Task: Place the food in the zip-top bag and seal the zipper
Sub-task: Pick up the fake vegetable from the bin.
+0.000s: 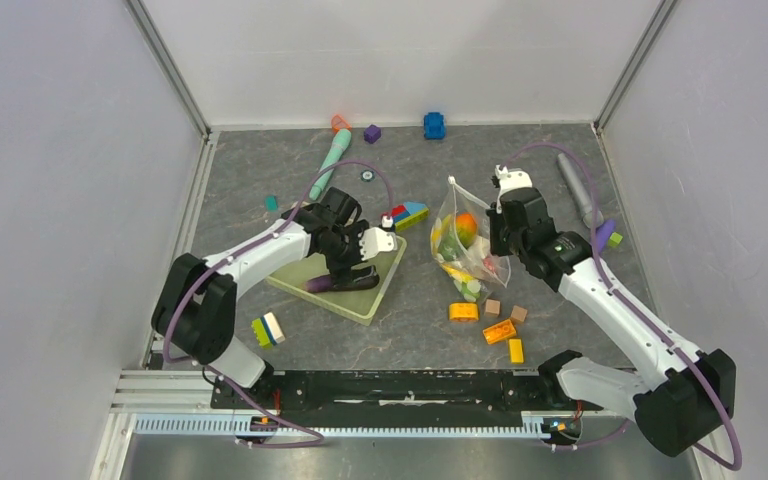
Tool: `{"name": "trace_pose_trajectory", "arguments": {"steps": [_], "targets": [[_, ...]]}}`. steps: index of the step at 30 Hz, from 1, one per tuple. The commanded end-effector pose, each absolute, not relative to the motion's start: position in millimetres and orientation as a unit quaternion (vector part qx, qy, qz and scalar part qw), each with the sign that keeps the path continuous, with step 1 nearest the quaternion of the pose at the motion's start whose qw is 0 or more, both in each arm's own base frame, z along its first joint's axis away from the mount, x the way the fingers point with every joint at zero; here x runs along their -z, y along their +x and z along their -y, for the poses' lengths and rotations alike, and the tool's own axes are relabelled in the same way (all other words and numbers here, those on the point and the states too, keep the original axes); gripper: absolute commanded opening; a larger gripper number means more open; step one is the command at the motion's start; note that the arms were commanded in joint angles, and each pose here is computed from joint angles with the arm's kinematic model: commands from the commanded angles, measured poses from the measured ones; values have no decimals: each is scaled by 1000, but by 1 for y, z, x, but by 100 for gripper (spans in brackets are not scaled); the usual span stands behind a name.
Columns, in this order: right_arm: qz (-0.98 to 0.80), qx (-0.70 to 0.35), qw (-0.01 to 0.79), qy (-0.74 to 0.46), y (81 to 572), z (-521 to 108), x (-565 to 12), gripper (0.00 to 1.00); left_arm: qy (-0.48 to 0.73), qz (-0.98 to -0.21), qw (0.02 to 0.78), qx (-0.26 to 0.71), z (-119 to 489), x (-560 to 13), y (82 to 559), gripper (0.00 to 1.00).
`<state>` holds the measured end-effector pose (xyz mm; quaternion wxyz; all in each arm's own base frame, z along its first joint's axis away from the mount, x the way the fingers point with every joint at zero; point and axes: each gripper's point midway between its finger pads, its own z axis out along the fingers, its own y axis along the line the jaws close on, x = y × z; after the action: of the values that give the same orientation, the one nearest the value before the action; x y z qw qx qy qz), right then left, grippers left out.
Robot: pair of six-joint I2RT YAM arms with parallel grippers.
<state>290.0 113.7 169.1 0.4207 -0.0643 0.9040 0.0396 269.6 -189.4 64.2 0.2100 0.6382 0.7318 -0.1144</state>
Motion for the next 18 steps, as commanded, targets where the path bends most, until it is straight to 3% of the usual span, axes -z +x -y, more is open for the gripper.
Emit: {"name": "trace_pose_trajectory", "arguments": {"steps": [1,12,15,18], "targets": [[-896,-44,438,-54,299,-117,-186,9,660,-710,206,133,195,-64,267,85],[-899,-33,433,-57,304,-117,-186,9,656,-718,184,141,196,-43,267,83],[-900,-32,430,-58,305,-117,-184,9,651,-723,187,137,197,-39,272,76],[-901,-31,429,-58,307,-118,-183,9,645,-727,189,138,200,-40,275,56]]}}
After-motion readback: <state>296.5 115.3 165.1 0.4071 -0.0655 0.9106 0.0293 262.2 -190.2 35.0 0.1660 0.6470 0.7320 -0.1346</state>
